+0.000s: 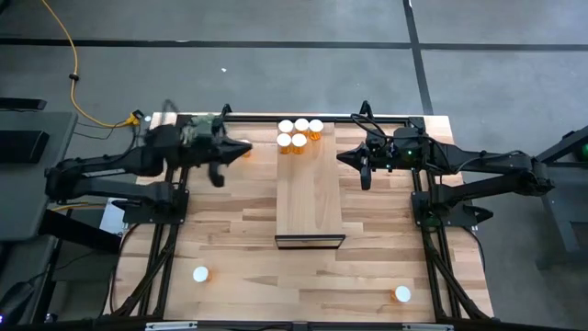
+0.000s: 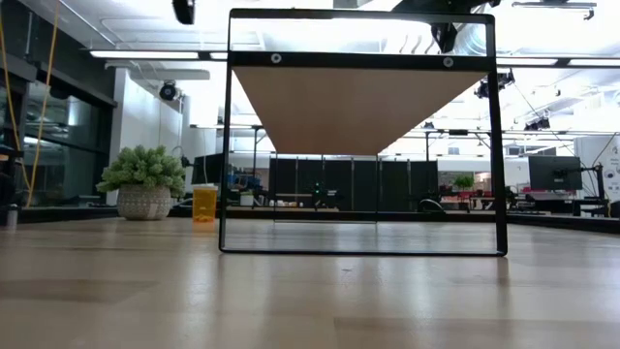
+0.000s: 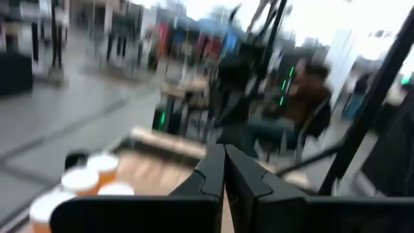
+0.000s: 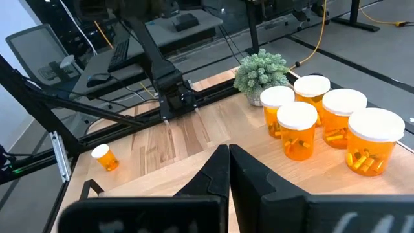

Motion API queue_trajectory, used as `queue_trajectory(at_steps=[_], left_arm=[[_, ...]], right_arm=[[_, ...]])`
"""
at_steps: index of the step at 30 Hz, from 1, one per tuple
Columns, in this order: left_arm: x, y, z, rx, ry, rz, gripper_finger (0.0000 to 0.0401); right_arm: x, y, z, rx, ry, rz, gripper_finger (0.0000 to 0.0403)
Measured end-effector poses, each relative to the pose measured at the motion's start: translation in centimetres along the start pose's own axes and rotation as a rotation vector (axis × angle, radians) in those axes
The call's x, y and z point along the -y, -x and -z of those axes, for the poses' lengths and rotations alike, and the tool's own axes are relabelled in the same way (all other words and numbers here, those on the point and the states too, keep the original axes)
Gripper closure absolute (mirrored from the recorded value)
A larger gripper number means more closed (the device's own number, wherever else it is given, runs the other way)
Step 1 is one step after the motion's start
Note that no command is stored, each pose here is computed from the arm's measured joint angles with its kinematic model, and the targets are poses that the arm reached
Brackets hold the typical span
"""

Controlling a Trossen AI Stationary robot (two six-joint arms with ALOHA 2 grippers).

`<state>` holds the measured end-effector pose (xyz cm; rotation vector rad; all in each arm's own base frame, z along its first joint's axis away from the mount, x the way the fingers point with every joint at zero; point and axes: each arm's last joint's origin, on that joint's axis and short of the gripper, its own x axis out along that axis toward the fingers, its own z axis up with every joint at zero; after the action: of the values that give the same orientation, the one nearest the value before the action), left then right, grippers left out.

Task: Pick and place medicine bottles onto shelf by color
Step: Put the orange pill bottle on the shelf

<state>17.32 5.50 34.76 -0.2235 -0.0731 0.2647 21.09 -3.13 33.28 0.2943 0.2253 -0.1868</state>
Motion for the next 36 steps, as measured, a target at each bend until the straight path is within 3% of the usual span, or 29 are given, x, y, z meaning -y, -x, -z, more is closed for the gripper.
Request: queue_trajectory(at_steps=[3, 7, 16, 20, 30, 33, 36], left_arm=[[0.1, 1.7, 1.4, 0.092, 0.001, 0.017, 0.0401], [0.0, 2.9, 3.2, 0.099, 0.034, 0.034, 0.0401], [0.0, 3.4, 3.4, 0.11, -0.008, 0.034, 0.0388], [-0.2, 3.3, 3.9, 0.067, -0.021, 0.012, 0.0351], [-0.2, 3.3, 4.2, 0.029, -0.025, 0.028, 0.0203], [-0.1, 3.3, 4.2, 0.025, -0.038, 0.049, 0.0184], [-0.1, 3.3, 4.2, 0.026, -0.088, 0.053, 0.0203]], right_arm=[[0.0, 0.0, 0.0, 0.0, 0.013, 0.0, 0.0403], [0.0, 0.0, 0.0, 0.0, 0.018, 0.0, 0.0403], [0.0, 0.0, 0.0, 0.0, 0.027, 0.0, 0.0403], [0.0, 0.0, 0.0, 0.0, 0.026, 0.0, 0.0403], [0.0, 0.0, 0.0, 0.001, 0.018, 0.0, 0.0403], [0.0, 0.0, 0.0, 0.001, 0.018, -0.001, 0.0403], [0.0, 0.0, 0.0, 0.001, 0.018, -0.001, 0.0403]])
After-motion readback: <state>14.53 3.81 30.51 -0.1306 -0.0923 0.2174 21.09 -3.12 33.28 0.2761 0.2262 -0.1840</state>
